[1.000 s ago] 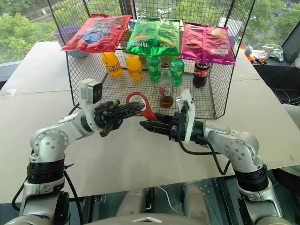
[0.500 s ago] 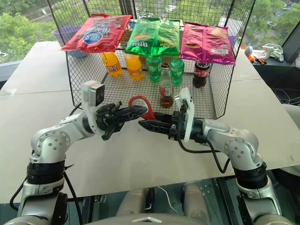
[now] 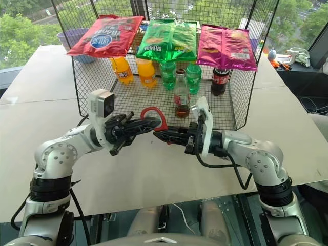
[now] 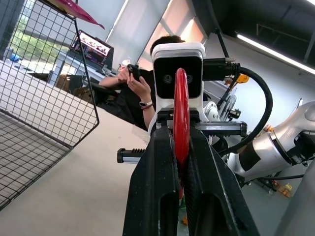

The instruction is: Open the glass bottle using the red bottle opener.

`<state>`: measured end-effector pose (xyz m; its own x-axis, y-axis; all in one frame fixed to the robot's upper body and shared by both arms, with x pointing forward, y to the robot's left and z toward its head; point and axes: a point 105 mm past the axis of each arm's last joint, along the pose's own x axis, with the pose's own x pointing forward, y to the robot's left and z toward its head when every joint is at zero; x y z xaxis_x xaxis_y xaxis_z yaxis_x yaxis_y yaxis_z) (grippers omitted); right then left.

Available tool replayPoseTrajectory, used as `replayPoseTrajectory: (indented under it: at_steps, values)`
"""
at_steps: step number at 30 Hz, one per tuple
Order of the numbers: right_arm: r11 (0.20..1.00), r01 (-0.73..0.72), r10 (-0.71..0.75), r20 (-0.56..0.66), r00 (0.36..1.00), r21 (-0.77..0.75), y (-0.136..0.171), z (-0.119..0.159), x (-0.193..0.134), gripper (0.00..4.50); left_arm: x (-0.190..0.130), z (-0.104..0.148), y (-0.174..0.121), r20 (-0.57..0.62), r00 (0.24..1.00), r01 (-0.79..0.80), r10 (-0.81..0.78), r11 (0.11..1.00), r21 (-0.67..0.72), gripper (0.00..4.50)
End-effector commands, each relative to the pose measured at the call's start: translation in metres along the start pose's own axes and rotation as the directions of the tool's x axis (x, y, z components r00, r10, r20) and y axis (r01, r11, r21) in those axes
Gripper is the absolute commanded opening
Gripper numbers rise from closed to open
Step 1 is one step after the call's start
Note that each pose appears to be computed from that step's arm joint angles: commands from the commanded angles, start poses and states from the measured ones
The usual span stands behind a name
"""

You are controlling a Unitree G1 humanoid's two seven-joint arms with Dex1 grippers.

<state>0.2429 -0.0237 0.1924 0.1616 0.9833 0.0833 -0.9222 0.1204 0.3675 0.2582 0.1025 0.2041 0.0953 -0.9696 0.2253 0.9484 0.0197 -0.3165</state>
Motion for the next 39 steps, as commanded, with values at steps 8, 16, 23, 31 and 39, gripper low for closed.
replayPoseTrajectory:
  at_steps: [8, 16, 23, 31, 39]
  values:
    - [0.999, 0.017, -0.018, -0.017, 1.0, -0.045, 0.002, 0.001, -0.003, 0.0, -0.001, 0.021, 0.006, 0.065, 0.997, -0.036, 0.033, 0.998, 0.049, 2.28]
    - [0.938, 0.244, -0.232, 0.079, 0.97, -0.246, -0.01, 0.012, -0.027, 0.0, -0.012, 0.027, 0.046, 0.094, 0.937, -0.349, 0.336, 0.899, 0.264, 4.4]
    - [0.724, 0.52, -0.51, 0.156, 0.846, -0.453, -0.013, 0.018, -0.06, 0.0, 0.004, 0.022, 0.077, 0.026, 0.891, -0.43, 0.453, 0.825, 0.366, 4.4]
    - [0.656, 0.605, -0.592, 0.19, 0.783, -0.452, -0.008, 0.011, -0.07, 0.0, 0.029, 0.017, 0.103, -0.011, 0.89, -0.406, 0.456, 0.802, 0.438, 4.4]
    - [0.617, 0.642, -0.63, 0.202, 0.749, -0.456, -0.004, 0.008, -0.076, 0.0, 0.054, 0.02, 0.127, -0.021, 0.899, -0.373, 0.437, 0.79, 0.486, 4.4]
